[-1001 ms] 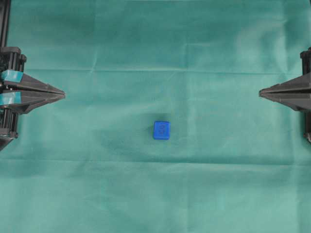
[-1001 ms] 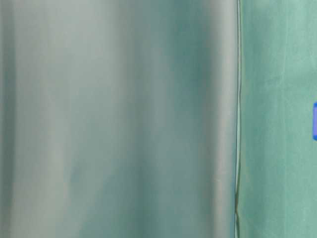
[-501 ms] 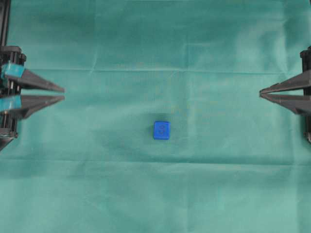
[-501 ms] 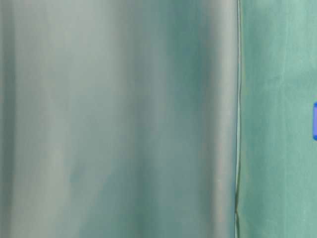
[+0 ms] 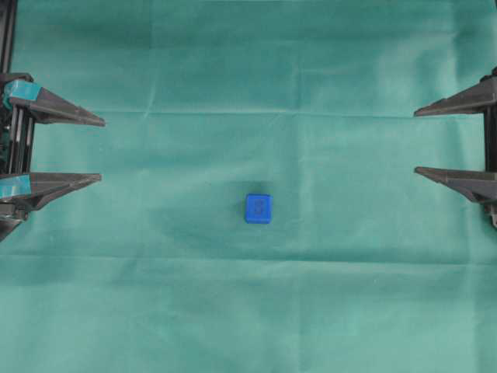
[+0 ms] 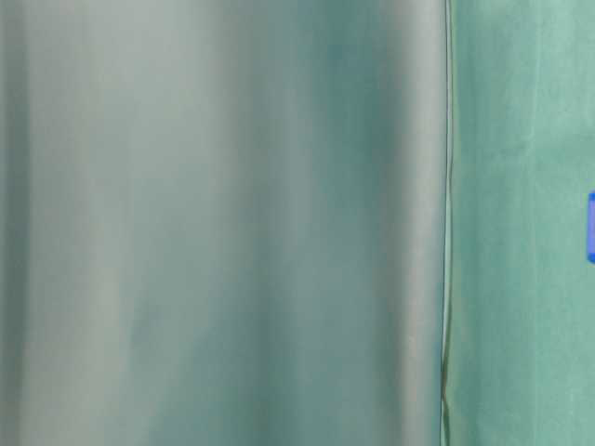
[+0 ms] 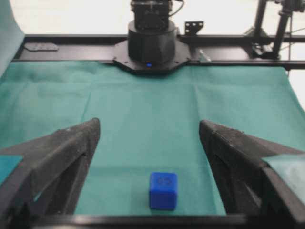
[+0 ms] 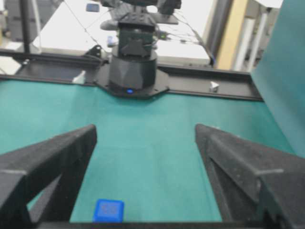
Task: Handover the blue block to the right arm after grasping it with the left arm, then place it in the designated position.
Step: 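Open the left gripper wide at its start position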
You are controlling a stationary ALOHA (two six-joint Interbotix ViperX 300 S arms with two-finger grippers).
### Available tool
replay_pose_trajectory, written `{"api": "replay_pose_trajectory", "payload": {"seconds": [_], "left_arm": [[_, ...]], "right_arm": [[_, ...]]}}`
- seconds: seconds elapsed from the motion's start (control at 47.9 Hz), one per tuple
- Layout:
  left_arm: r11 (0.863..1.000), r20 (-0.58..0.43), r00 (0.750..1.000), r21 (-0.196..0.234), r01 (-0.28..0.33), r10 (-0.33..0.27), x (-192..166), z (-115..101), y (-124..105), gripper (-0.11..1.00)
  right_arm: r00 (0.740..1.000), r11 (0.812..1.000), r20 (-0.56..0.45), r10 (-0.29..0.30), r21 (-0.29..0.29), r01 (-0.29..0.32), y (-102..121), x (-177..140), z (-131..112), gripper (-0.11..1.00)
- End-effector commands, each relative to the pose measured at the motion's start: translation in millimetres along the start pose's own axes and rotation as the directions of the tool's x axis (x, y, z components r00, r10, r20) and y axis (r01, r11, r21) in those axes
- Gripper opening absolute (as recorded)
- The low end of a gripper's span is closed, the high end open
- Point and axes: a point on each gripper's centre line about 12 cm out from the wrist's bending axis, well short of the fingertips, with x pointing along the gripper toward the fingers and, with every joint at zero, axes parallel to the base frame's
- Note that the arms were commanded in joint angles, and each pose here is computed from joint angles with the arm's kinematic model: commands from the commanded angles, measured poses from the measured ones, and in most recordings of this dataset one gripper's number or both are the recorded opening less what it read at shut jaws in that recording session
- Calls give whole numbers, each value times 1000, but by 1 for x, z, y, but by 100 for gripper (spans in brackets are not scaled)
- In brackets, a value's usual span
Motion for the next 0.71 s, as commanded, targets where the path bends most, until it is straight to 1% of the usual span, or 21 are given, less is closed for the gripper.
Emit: {"api": "replay_pose_trajectory", "payload": {"seconds": [0.0,0.48,0.689], "left_arm": [[1000,28,1000,2,-9,9,2,11,2,100],[1000,32,999,2,-11,11,11,14,2,100],[1000,32,999,1,-11,11,23,18,2,100]], "right_arm": [[1000,1000,23,-2,3,2,0,3,10,95],[1000,1000,22,-1,3,1,0,3,11,95],[1000,1000,25,-2,1,2,0,3,11,95]]}}
